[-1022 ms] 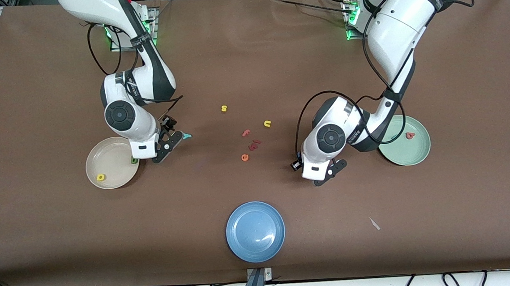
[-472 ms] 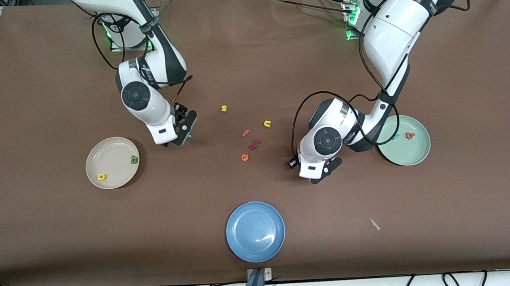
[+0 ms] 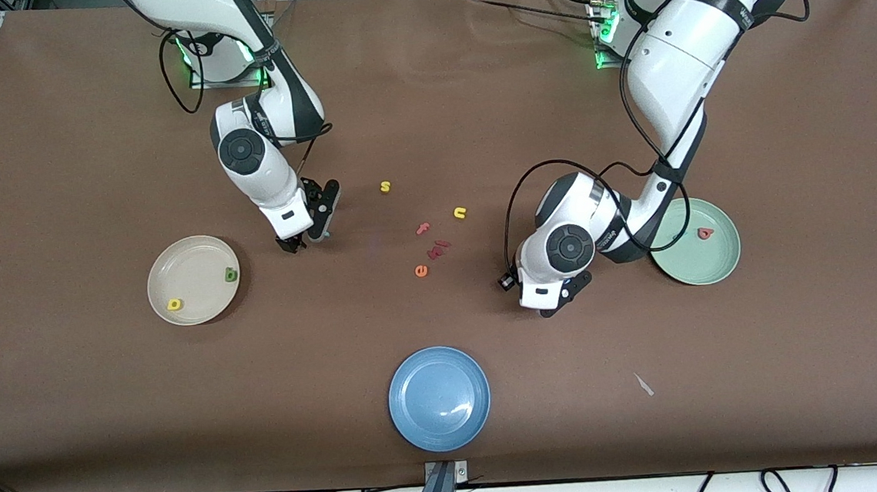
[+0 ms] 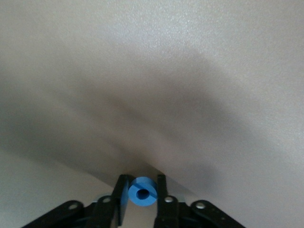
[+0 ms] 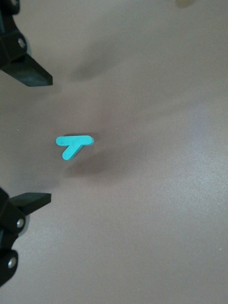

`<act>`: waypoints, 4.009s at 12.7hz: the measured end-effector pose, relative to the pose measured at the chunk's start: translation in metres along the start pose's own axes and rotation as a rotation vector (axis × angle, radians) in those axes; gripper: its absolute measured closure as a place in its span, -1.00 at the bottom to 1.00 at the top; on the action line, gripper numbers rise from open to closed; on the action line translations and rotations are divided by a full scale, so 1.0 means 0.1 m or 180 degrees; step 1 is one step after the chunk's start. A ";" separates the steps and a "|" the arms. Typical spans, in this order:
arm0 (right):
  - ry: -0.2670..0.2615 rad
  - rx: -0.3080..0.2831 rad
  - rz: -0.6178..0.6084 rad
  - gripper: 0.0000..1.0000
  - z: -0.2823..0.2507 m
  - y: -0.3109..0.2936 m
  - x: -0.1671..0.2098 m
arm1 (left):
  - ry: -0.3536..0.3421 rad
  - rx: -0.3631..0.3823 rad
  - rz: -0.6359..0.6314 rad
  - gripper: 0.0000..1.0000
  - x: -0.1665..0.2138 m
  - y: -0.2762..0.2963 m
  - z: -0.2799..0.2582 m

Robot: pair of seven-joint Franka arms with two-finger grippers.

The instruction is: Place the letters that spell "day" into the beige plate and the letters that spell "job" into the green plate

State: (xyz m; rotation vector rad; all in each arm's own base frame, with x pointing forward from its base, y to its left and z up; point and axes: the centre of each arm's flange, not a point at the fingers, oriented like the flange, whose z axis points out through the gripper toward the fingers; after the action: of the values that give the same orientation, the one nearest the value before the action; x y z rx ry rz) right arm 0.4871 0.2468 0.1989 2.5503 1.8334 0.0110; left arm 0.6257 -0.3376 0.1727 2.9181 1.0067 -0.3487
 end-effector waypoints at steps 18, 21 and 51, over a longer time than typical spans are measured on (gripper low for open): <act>0.0058 -0.0147 -0.0419 0.52 0.22 -0.07 0.16 | -0.0507 0.0425 0.0070 0.52 2.02 -2.67 -1.16; 0.0072 -0.0172 -0.0435 0.57 0.18 -0.02 0.17 | -0.0480 0.0351 0.0098 0.52 1.85 -2.54 -0.63; -0.0370 0.0589 0.1749 -1.00 -1.77 1.98 -1.27 | 0.0696 0.0302 0.1769 -1.00 1.26 -2.99 -4.68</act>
State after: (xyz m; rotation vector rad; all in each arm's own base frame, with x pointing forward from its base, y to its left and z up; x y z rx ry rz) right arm 0.6329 0.0626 0.3761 3.0169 1.0935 -0.3108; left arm 0.6322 0.0236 0.6125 3.2000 0.1571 -0.0526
